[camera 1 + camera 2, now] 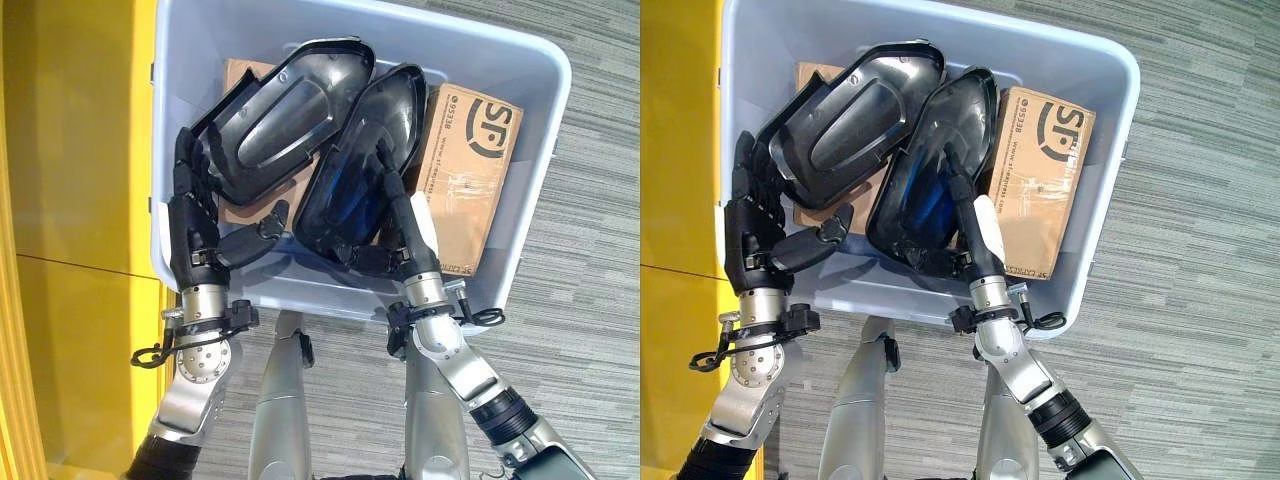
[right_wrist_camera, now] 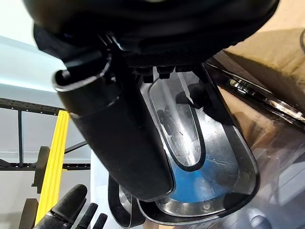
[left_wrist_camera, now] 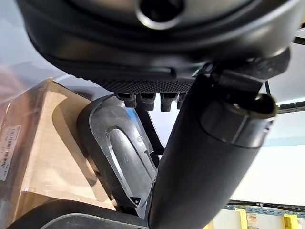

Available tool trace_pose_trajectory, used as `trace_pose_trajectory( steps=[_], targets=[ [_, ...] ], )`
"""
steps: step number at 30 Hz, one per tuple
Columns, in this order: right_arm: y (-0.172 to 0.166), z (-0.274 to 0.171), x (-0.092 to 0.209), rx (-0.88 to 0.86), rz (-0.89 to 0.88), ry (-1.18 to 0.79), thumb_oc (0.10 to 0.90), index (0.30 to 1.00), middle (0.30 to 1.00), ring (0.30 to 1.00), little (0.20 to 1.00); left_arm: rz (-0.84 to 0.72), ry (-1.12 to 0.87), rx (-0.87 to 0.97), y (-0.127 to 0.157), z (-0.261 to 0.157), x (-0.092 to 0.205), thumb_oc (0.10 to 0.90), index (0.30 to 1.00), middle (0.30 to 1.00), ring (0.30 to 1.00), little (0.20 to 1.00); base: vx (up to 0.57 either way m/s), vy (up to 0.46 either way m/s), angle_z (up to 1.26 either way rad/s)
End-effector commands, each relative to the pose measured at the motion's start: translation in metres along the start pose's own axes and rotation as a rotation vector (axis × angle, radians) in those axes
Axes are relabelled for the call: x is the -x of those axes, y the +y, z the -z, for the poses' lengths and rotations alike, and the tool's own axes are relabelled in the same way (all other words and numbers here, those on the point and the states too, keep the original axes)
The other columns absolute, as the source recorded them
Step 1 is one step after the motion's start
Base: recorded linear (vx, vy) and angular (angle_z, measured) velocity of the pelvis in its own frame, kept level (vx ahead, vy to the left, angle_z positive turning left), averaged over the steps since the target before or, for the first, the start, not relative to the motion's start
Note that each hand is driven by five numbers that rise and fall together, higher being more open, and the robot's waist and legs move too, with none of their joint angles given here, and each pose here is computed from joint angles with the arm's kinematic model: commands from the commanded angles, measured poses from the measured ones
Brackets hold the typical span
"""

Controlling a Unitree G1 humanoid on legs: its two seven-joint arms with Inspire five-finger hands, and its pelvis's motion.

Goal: Move parts from the plastic box to the shelf.

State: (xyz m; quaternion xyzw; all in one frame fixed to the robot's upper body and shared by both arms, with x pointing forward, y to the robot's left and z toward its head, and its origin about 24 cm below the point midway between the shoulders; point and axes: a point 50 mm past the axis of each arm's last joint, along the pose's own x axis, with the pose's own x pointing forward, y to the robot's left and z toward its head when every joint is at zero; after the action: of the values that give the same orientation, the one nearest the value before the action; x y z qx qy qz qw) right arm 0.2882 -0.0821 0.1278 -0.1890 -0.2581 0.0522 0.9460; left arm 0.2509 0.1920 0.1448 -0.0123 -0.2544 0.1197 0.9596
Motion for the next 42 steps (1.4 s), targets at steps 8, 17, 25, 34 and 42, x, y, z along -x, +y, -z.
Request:
trace_pose_trajectory(
  steps=[8,17,25,34,42],
  targets=[
    [0.014,-0.018,-0.006,-0.007,-0.019,-0.123,0.900,1.000,1.000,1.000,1.000,0.002,-0.222,0.081,-0.004,-0.043,0.003,0.900,1.000,1.000,1.000,1.000,0.00,0.000,0.00],
    [0.003,-0.016,-0.003,-0.003,0.027,-0.121,0.900,1.000,1.000,1.000,1.000,0.016,-0.222,0.078,-0.006,-0.043,0.003,0.900,1.000,1.000,1.000,1.000,0.00,0.000,0.00],
    [-0.014,-0.028,0.005,-0.020,0.076,-0.184,0.900,1.000,1.000,1.000,1.000,0.025,-0.238,0.070,-0.006,-0.046,0.004,0.900,1.000,1.000,1.000,1.000,0.00,0.000,0.00],
    [-0.032,-0.038,0.013,-0.025,0.122,-0.234,0.900,1.000,1.000,1.000,1.000,0.029,-0.249,0.060,-0.003,-0.049,0.006,0.900,1.000,1.000,1.000,1.000,0.00,0.000,0.00],
    [-0.043,-0.044,0.022,-0.044,0.141,-0.260,0.900,1.000,1.000,1.000,1.000,0.032,-0.258,0.044,0.000,-0.051,0.008,0.900,1.000,1.000,1.000,1.000,0.00,0.000,0.00]
  ],
)
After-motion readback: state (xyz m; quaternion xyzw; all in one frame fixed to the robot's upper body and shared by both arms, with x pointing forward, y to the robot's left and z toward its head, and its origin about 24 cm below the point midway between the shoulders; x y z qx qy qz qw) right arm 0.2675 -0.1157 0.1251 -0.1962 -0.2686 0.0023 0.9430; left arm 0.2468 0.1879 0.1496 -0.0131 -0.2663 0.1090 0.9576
